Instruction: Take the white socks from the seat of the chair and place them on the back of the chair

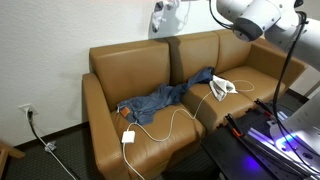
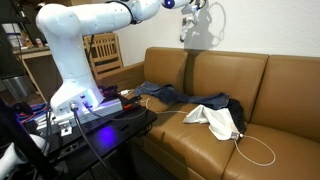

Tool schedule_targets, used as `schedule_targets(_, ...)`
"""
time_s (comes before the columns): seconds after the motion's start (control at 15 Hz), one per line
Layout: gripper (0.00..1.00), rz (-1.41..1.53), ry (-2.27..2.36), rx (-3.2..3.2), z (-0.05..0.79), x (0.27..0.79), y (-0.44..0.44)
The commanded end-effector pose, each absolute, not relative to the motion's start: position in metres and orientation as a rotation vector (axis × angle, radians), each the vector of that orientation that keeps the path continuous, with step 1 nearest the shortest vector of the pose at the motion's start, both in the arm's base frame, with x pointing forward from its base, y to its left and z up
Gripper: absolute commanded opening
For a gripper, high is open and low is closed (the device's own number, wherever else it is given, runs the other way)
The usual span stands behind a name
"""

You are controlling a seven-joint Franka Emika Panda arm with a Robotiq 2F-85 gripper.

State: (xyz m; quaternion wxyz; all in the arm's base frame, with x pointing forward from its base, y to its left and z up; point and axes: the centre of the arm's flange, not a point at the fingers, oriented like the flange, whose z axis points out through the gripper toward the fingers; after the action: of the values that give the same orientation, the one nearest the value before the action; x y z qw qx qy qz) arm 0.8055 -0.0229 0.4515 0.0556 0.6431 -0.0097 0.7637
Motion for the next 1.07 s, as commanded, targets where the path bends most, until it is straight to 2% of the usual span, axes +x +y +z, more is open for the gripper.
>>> schedule_targets(0.0,0.01,2.255,-0.181,2.054,0.372,0.811,-0.005)
schedule_targets(0.67,0.01,2.030,-0.546,2.378,0.260,0.811,-0.062)
schedule_targets(1.0,0.01,2.110,-0.831,2.447,0.234,0.809,-0.037)
